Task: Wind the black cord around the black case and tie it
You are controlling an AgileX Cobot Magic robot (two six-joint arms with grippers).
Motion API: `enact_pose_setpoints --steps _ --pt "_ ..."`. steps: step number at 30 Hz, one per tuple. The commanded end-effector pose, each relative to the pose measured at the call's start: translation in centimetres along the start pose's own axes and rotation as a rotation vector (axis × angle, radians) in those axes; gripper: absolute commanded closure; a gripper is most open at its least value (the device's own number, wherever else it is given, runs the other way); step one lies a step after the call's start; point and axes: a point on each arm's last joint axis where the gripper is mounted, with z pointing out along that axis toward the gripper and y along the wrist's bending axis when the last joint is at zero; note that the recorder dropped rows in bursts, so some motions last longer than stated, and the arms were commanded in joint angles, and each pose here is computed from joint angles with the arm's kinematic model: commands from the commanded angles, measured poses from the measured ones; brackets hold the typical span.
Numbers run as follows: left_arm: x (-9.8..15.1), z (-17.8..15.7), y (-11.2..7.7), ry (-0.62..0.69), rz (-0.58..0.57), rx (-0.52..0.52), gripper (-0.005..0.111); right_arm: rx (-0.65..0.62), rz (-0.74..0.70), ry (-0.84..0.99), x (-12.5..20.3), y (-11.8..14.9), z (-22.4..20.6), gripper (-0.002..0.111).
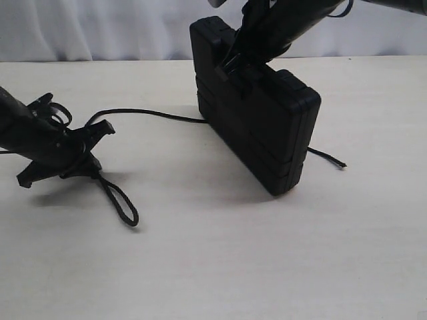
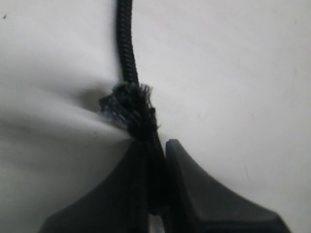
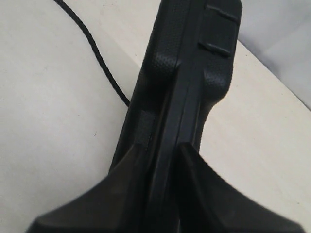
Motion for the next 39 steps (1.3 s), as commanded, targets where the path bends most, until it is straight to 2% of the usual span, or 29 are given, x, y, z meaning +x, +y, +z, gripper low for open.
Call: enact_pose_setpoints --steps 1,4,6,10,14,16,19,21,27,29,31,35,37,39 --pt "-0.3 -0.1 -0.5 0.001 0.061 0.014 0.104 -0.171 0.062 0.436 5.3 2.5 3.9 0.104" --pt "-0.3 -0.3 -1.0 0.036 0.082 0.036 0.09 -0.171 0.062 0.436 5.3 2.5 3.9 0.104" --pt "-0.6 -0.6 -1.6 0.072 0.161 0.058 0.083 -0.171 0.062 0.436 5.3 2.5 3.9 0.104" --pt "-1.2 -1.0 -2.6 0.088 0.198 0.08 0.077 -0.172 0.062 0.44 5.4 2.5 3.9 0.104" --pt "-1.3 -1.0 -2.5 0.077 0.225 0.067 0.076 -0.172 0.062 0.44 5.4 2.5 3.9 0.104" --pt "-1.3 -1.0 -2.3 0.077 0.278 0.043 0.068 -0.172 0.062 0.438 5.4 2.5 3.9 0.104" --pt "-1.8 -1.3 -2.3 0.08 0.41 0.004 0.049 -0.172 0.062 0.438 5.4 2.5 3.9 0.104" --pt "-1.9 -1.7 -2.4 0.133 0.515 -0.025 0.04 -0.172 0.062 0.438 5.4 2.5 3.9 0.104" --pt "-2.8 -3.6 -3.0 0.324 0.978 -0.105 0.04 -0.172 0.062 0.438 5.4 2.5 3.9 0.104" --pt "-2.5 -3.9 -3.3 0.378 1.115 -0.09 0.04 -0.172 0.062 0.438 5.4 2.5 3.9 0.104" --pt "-2.1 -4.0 -3.7 0.421 1.321 -0.062 0.04 -0.172 0.062 0.438 5.4 2.5 3.9 0.104" --pt "-1.5 -3.5 -4.7 0.418 1.608 -0.084 0.04 -0.172 0.062 0.438 5.4 2.5 3.9 0.104" --pt "-1.5 -3.3 -5.3 0.383 1.767 -0.138 0.04 -0.171 0.062 0.436 5.3 2.5 3.9 0.104" --pt "-1.5 -3.1 -5.8 0.354 1.868 -0.195 0.039 -0.171 0.062 0.436 5.3 2.5 3.9 0.104"
